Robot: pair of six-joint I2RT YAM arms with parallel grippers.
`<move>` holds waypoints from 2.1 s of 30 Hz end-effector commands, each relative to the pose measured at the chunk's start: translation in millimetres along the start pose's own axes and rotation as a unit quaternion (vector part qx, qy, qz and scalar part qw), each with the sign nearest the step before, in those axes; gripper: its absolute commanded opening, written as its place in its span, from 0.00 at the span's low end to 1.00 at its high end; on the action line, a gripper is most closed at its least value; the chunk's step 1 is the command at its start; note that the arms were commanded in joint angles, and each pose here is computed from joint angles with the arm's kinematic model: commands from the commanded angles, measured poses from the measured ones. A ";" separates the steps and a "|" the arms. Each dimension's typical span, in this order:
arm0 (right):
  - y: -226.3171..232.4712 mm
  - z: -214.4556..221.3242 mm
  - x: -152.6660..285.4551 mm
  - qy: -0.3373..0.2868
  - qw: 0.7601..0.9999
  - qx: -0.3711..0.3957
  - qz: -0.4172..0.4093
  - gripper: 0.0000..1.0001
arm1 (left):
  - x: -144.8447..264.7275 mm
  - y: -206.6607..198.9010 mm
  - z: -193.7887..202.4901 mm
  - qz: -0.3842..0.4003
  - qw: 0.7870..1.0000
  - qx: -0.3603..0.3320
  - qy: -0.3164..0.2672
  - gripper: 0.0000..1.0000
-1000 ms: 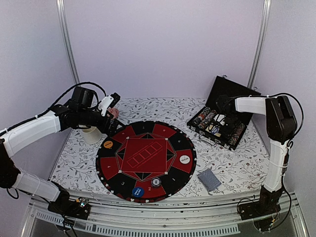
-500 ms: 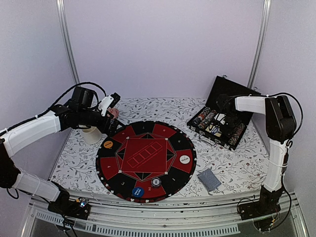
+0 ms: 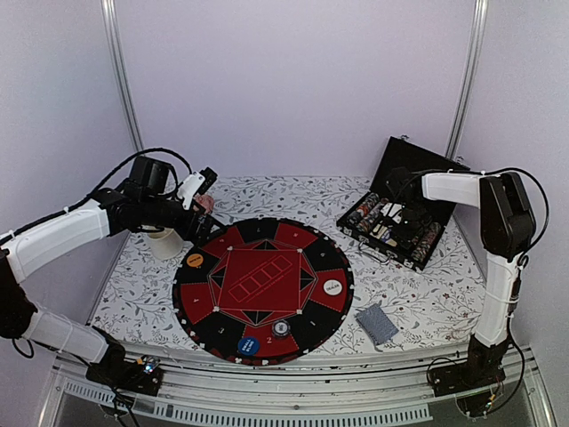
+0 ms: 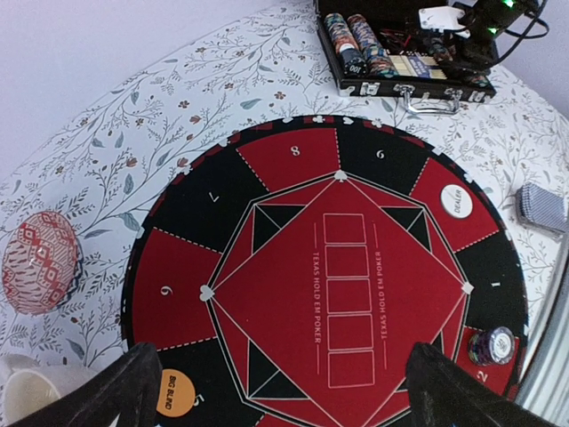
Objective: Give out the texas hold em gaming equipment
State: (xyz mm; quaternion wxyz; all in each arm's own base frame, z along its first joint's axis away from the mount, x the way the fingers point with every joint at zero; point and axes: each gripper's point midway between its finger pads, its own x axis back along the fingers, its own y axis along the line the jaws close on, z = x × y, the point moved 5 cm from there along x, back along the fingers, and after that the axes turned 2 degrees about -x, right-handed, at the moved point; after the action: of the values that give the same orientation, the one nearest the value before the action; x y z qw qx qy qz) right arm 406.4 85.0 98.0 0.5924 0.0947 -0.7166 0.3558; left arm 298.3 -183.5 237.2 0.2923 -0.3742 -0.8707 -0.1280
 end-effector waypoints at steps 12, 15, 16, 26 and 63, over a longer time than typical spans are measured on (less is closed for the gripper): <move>-13.5 -2.9 -13.6 0.010 1.000 -0.007 0.005 0.64 | -4.0 4.0 7.2 0.001 1.000 0.009 0.006 0.98; -9.8 -3.9 -15.6 0.008 1.000 -0.006 -0.007 0.61 | -3.6 3.6 7.0 0.002 1.000 0.009 0.006 0.98; -8.9 -3.4 -16.8 0.009 1.000 -0.006 -0.009 0.60 | -3.6 3.7 7.2 0.001 1.000 0.009 0.006 0.98; -3.3 0.2 -33.6 0.025 0.999 -0.001 -0.022 0.56 | -2.6 3.2 6.9 0.002 1.000 0.008 0.004 0.98; 180.3 -115.0 252.0 -0.252 0.809 -0.055 -0.529 0.02 | 33.9 -77.3 -39.4 -0.011 0.974 -0.194 -0.120 0.98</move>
State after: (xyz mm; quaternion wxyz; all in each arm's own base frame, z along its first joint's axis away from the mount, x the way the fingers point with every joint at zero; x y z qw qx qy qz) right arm 373.1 284.8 273.3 0.4604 0.3582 -0.8111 0.0436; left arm 247.8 -213.3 283.0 0.1389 -0.4343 -0.8682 -0.1956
